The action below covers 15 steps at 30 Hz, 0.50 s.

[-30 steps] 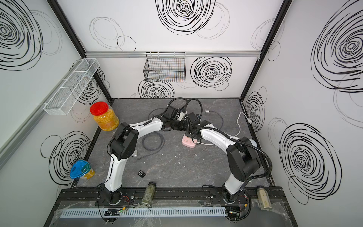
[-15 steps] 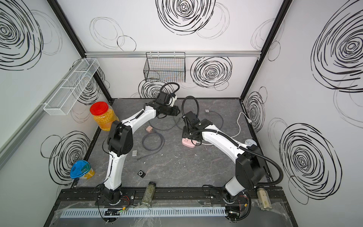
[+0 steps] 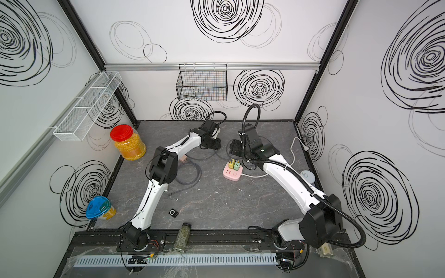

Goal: Charge mp3
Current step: Pick up the charging cable from the center of the board.

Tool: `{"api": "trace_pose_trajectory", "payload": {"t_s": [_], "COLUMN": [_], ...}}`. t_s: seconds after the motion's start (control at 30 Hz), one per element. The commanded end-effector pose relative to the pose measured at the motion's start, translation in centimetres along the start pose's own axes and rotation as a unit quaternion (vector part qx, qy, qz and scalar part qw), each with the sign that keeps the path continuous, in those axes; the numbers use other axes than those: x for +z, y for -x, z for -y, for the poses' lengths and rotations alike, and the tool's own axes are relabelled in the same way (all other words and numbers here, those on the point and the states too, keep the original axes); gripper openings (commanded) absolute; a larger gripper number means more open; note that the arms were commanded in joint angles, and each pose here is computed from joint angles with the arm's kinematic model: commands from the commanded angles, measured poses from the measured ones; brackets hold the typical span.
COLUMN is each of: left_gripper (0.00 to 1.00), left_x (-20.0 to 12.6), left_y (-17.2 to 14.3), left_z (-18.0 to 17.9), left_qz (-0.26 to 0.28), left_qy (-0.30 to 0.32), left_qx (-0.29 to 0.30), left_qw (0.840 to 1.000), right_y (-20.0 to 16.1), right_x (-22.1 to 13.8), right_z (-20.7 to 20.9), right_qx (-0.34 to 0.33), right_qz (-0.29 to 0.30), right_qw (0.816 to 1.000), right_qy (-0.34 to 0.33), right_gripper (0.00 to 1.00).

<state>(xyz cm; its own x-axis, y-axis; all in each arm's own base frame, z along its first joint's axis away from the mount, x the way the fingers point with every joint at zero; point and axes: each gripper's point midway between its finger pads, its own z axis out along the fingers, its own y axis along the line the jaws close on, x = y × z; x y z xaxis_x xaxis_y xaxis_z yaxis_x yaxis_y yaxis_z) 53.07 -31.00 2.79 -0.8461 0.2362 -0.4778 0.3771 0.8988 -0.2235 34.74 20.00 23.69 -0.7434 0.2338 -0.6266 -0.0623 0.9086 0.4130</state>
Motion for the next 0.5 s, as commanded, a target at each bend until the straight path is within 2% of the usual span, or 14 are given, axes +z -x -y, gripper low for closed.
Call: {"api": "trace_pose_trajectory", "payload": {"t_s": [0.0, 0.27, 0.47], "left_gripper": [0.47, 0.46, 0.29], "left_x": [0.9, 2.5, 2.9], "left_y": [-1.1, -3.6, -4.6], "left_z": [0.7, 1.3, 0.9], "left_qz": [-0.018, -0.052, -0.065], "left_qy": [0.001, 0.02, 0.052], "left_qx": [0.017, 0.034, 0.047], "left_qw": [1.0, 0.998, 0.995], "right_y": [1.2, 0.3, 0.0], "right_x": [-0.8, -0.2, -0.4], "right_z": [0.0, 1.6, 1.8], "right_qx": [-0.003, 0.004, 0.006], "right_qz": [0.034, 0.024, 0.017], "right_qw": [0.999, 1.0, 1.0], "right_qy": [0.016, 0.003, -0.001], "right_gripper": [0.62, 0.62, 0.62]}}
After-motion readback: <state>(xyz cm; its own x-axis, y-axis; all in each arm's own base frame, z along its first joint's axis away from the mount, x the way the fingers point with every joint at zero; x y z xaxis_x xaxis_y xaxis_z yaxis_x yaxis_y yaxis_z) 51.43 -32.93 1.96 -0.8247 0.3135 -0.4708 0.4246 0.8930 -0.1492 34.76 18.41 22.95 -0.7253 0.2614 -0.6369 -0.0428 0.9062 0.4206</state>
